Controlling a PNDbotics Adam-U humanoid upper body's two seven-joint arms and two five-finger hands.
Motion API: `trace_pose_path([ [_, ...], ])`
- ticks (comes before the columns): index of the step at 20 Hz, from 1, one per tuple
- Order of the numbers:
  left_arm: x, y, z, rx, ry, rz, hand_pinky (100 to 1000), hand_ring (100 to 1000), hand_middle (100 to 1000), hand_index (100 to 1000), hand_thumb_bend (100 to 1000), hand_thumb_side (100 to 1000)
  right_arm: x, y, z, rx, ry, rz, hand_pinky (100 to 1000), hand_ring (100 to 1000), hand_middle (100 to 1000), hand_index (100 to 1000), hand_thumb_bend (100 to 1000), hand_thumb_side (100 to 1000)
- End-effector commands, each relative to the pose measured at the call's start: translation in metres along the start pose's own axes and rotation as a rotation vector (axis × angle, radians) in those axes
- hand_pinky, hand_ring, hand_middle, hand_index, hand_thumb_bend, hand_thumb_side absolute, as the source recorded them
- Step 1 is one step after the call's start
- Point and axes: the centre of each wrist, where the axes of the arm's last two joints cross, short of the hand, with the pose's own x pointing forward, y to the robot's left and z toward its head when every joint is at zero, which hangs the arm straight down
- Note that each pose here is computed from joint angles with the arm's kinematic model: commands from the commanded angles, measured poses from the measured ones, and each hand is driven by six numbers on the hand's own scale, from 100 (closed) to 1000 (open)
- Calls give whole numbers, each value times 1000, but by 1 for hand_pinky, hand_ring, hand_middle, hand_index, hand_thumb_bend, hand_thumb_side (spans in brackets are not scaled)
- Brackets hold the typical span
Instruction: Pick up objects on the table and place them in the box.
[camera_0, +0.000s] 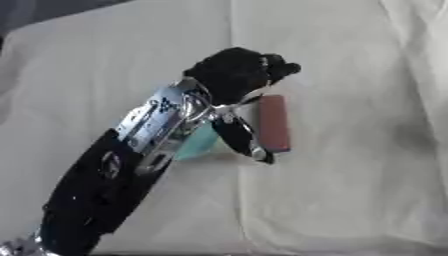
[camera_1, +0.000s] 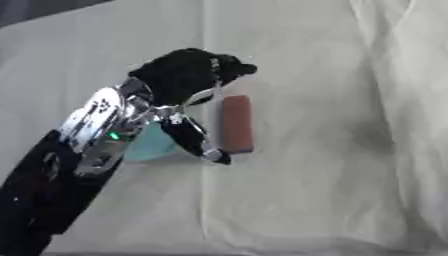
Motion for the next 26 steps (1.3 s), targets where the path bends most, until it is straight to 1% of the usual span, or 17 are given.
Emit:
trace_pose_path([
  [1,-2,4,4,9,0,-24,721,729,830,1000,759,546,6,-5,-6,3,-37,12,397,602,867,821,100,500],
  [10,3,4,2,15,14,-1,714,724,826,1000,713,565,6,-5,-7,3,-41,10,397,603,867,820,100,500],
  [18,6,0,1,11,27,27,708,720,823,1000,702,569,6,-5,-8,0,-42,11,397,603,867,820,100,499],
  [20,6,0,2,6,29,22,710,721,824,1000,707,569,6,-5,-8,-1,-44,11,398,603,867,820,100,499],
  [21,6,0,2,2,28,13,722,729,830,1000,726,569,6,-5,-8,-1,-45,11,398,603,867,820,100,499],
  [23,3,1,3,-8,27,-21,744,744,843,1000,769,564,6,-5,-9,0,-45,10,398,603,867,820,100,500],
  [26,-2,3,5,-23,28,-93,757,753,850,1000,793,564,6,-5,-8,-1,-44,7,396,603,867,820,100,500],
])
